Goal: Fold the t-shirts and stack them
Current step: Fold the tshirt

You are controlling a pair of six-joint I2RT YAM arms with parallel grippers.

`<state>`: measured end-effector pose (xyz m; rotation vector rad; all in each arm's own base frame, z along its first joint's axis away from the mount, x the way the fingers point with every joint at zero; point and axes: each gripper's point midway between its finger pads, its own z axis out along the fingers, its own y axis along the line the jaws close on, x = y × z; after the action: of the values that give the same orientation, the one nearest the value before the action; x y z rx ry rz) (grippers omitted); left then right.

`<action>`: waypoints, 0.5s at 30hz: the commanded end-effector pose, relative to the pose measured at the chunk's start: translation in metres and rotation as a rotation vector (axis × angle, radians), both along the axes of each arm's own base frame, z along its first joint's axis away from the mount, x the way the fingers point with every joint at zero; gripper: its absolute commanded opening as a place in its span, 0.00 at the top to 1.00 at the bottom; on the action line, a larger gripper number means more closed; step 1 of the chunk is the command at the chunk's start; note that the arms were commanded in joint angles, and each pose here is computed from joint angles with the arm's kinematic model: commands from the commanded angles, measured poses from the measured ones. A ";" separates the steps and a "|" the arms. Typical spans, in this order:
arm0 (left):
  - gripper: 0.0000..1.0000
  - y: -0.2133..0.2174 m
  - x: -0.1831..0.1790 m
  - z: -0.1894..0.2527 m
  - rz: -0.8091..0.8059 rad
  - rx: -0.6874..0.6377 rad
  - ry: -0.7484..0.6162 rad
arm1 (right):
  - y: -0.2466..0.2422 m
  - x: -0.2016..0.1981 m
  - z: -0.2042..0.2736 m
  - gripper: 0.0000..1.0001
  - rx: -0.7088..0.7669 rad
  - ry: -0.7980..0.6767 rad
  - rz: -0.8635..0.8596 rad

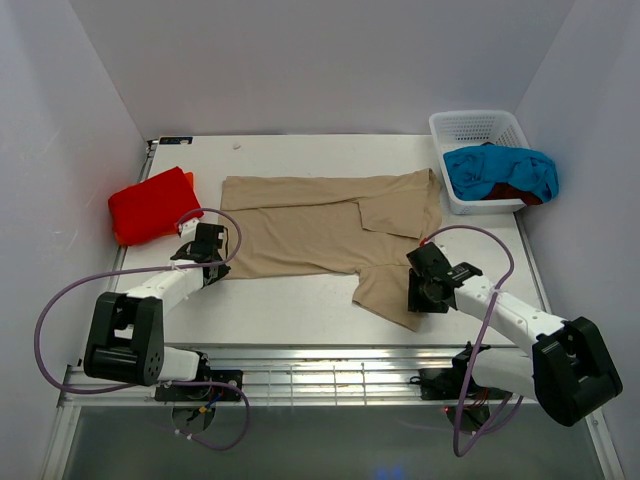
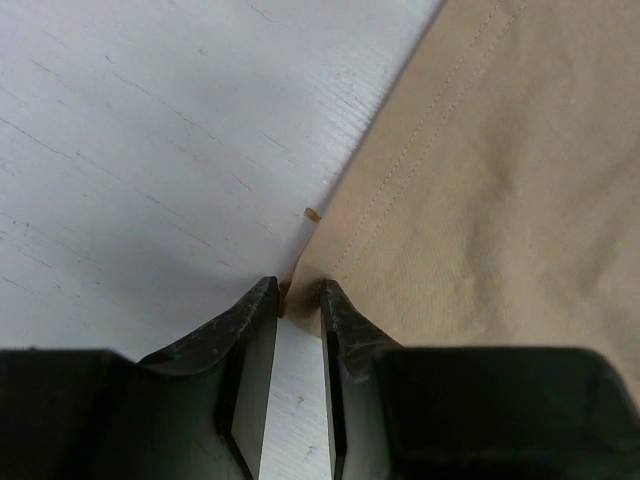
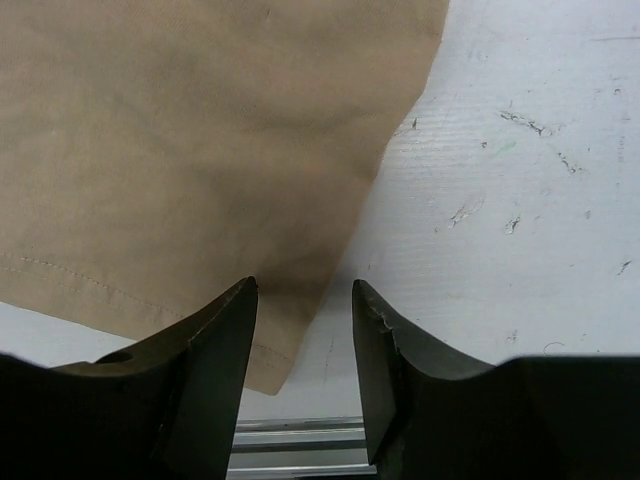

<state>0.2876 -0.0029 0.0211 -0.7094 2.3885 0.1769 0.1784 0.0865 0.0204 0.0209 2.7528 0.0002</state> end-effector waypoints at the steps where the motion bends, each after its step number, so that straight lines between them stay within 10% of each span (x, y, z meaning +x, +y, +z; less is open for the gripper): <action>1: 0.66 -0.001 0.007 0.013 0.000 -0.007 -0.046 | 0.007 0.003 0.001 0.51 0.025 -0.018 -0.007; 15: 0.69 -0.004 0.007 0.014 -0.012 -0.019 -0.049 | 0.010 -0.012 -0.007 0.54 0.038 0.015 -0.011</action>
<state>0.2879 -0.0042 0.0220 -0.7073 2.3885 0.1662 0.1715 0.0961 0.0158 0.0229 2.7615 0.0400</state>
